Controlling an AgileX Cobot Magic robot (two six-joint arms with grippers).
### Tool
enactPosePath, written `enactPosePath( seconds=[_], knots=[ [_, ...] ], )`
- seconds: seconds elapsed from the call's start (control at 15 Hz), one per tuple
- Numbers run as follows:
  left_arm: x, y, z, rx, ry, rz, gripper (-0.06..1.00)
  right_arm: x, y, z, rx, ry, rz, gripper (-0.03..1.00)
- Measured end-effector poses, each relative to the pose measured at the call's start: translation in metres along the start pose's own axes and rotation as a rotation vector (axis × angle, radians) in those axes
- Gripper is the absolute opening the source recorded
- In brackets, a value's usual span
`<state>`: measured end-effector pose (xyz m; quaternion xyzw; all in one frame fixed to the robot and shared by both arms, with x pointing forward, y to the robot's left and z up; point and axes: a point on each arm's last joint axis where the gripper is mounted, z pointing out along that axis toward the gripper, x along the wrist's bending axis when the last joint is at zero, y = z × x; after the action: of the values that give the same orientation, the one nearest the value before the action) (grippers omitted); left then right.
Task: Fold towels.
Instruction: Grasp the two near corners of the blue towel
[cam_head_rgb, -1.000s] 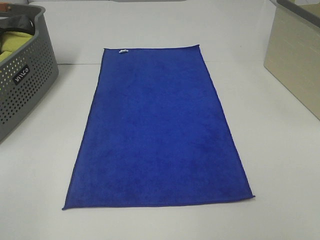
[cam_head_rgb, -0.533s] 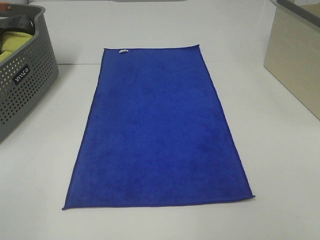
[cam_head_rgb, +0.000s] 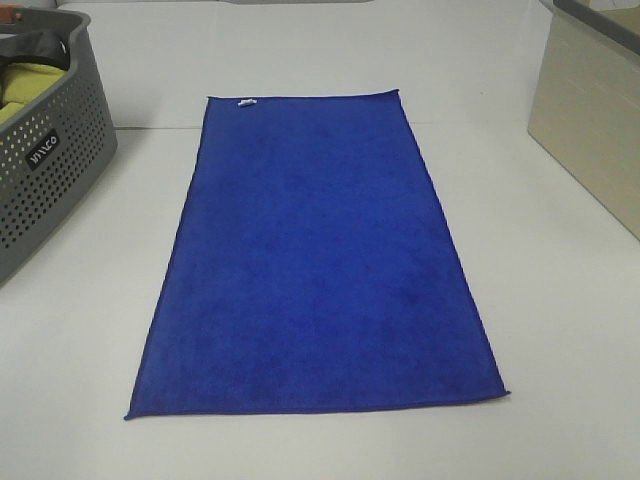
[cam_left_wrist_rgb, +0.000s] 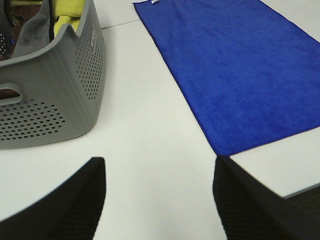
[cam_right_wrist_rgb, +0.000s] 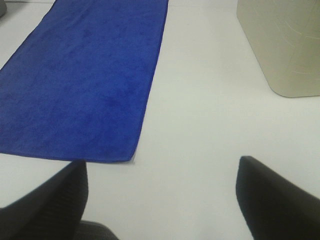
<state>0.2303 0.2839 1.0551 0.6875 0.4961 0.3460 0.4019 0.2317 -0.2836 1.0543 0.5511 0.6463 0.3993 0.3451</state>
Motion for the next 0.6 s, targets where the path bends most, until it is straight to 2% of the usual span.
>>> enactPosePath(
  seconds=[0.33,0.6],
  knots=[
    [-0.0001,0.0000,0.0000,0.000,-0.001,0.000,0.60,0.0000,0.0000,0.0000,0.000,0.000,0.000,0.77],
    [-0.0037,0.0011,0.0000,-0.012,-0.040,-0.023,0.60,0.0000,0.0000,0.0000,0.000,0.000,0.000,0.77]
  ],
)
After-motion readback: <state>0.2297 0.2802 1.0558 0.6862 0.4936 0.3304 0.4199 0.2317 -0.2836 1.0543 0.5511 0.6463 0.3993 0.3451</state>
